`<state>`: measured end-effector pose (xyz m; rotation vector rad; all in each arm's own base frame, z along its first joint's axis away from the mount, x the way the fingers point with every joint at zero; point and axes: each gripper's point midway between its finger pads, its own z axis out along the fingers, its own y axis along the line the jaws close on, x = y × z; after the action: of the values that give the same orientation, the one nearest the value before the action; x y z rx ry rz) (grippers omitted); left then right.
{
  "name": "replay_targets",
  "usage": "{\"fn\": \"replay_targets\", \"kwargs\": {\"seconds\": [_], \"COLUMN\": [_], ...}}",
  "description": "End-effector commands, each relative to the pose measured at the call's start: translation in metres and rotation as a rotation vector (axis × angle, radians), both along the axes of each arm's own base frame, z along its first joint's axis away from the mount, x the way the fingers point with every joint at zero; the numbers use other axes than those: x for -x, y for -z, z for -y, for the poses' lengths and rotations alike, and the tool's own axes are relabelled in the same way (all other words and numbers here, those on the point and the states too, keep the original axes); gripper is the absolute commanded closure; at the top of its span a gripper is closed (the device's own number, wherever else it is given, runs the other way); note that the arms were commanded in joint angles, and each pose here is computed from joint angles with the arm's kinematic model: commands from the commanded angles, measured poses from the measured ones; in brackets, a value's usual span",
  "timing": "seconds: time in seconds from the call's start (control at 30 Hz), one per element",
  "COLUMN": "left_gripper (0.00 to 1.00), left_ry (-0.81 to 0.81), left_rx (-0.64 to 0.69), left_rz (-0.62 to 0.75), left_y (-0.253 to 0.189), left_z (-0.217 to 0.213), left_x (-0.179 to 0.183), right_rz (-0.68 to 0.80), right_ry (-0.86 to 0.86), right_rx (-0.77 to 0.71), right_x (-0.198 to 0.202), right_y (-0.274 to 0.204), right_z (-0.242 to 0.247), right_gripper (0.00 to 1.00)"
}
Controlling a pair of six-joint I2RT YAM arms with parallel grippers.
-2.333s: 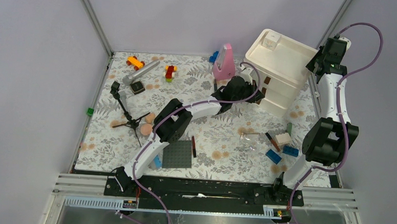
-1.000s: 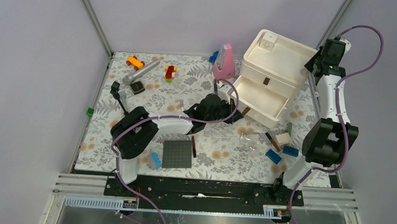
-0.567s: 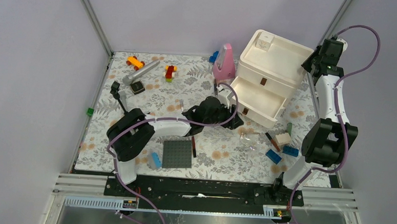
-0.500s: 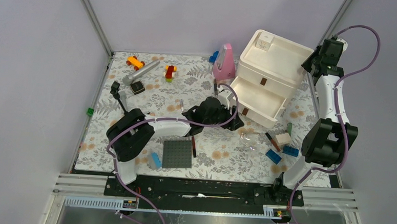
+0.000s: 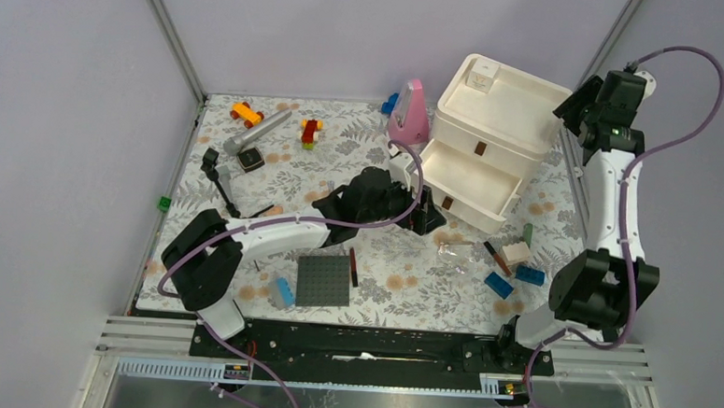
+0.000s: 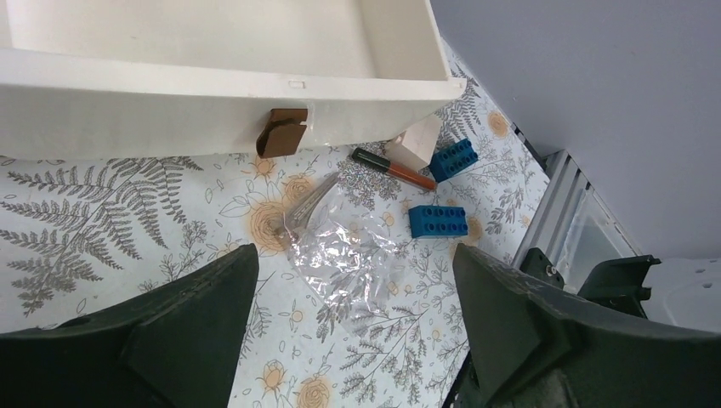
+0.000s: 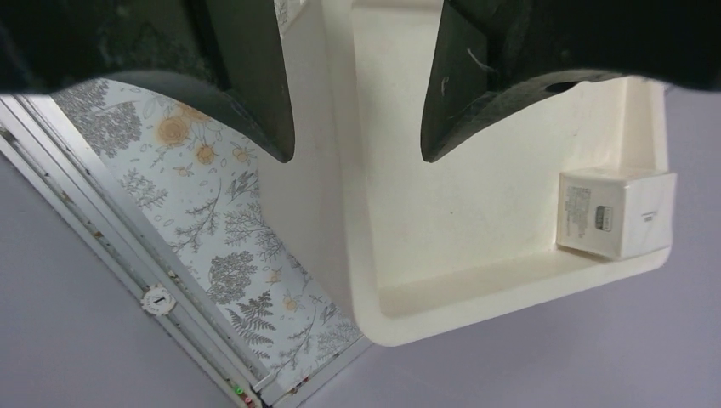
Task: Organize the makeup
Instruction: Open the drawer in the storage box.
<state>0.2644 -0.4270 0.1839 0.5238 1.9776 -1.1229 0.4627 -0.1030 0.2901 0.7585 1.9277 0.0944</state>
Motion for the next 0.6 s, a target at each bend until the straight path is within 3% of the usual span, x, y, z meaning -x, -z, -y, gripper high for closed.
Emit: {"fn": "replay_targets", "kwargs": {"seconds": [0.0, 0.37, 0.57], "left_gripper": [0.09, 0.05, 0.04], "left_ry": [0.010, -0.098, -0.112], "left_rx": [0.018, -0.051, -0.117], "left_rz": [0.043, 0.066, 0.051], "left_y": [-0.029, -0.060, -0.062], "left_z": [-0.006, -0.041, -0.051], "left_x": [0.005, 0.004, 0.005], "right_rz": [0.056, -0.224, -0.311], "right_ry": [0.100, 0.393, 0.404], "right_rx": [0.059, 0.153, 0.123], "right_x": [0.042, 0.157, 0.181], "right_y": [-0.036, 0.067, 0.120], "right_z": [0.015, 0.050, 0.043], "right_gripper": [0.36, 0.28, 0.26]}}
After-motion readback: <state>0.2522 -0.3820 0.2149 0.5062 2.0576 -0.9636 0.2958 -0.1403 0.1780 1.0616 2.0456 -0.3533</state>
